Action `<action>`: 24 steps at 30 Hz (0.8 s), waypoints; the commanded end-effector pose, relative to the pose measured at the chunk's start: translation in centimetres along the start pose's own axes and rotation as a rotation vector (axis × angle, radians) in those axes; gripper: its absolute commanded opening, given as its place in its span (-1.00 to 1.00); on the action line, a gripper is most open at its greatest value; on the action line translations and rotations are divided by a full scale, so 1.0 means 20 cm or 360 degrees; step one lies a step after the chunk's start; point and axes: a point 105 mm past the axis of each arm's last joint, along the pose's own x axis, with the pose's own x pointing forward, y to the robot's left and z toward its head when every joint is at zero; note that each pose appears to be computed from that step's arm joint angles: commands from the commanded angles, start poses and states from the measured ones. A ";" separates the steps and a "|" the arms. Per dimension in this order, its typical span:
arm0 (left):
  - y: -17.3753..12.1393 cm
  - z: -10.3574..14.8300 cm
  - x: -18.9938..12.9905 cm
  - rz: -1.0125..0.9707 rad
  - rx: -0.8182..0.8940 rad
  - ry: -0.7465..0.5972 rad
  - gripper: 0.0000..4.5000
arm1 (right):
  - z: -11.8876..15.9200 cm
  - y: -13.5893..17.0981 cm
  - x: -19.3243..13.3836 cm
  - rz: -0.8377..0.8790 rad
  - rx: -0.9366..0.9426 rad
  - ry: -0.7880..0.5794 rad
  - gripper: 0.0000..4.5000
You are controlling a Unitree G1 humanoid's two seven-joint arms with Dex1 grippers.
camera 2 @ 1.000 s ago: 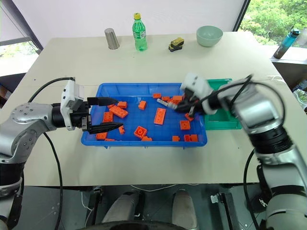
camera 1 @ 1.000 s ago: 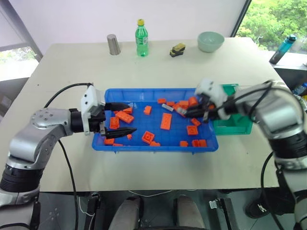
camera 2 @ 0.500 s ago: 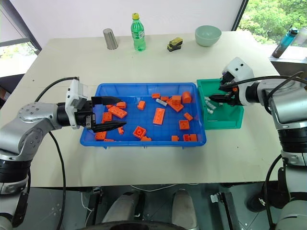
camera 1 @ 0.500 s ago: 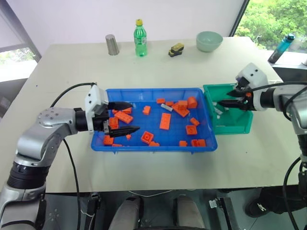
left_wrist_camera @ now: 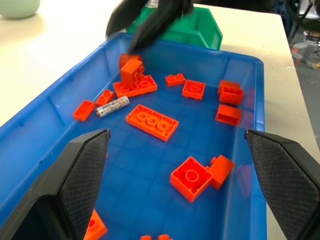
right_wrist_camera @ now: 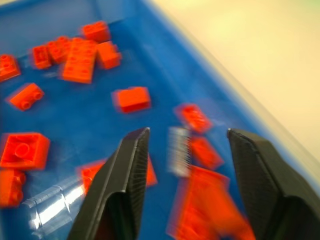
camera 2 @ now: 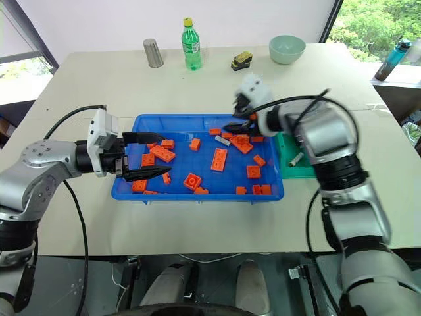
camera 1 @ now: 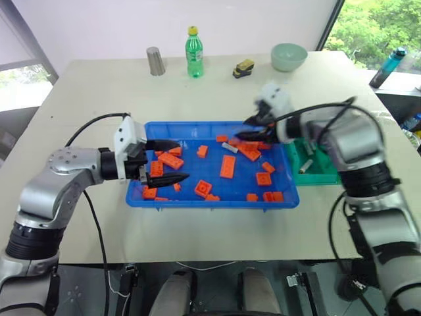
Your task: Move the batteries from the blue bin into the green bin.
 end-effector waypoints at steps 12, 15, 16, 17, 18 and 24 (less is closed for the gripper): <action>0.00 0.04 -0.09 0.0114 0.0060 -0.0005 1.00 | -0.15 0.06 0.24 -0.0068 0.0136 0.0114 0.11; 0.00 0.04 -0.09 0.0116 0.0057 -0.0006 1.00 | -0.16 0.03 0.26 -0.0100 0.0203 0.0118 0.11; 0.00 0.04 -0.08 0.0116 0.0057 -0.0007 1.00 | -0.16 0.02 0.27 -0.0112 0.0218 0.0116 0.11; 0.00 0.04 -0.08 0.0115 0.0057 -0.0007 1.00 | -0.15 0.01 0.27 -0.0120 0.0230 0.0113 0.11; 0.00 0.04 -0.08 0.0116 0.0058 -0.0008 1.00 | -0.14 0.01 0.26 -0.0121 0.0244 0.0103 0.11; 0.01 0.04 -0.09 0.0123 0.0060 -0.0009 1.00 | -0.02 0.05 0.20 -0.0047 0.0248 0.0016 0.11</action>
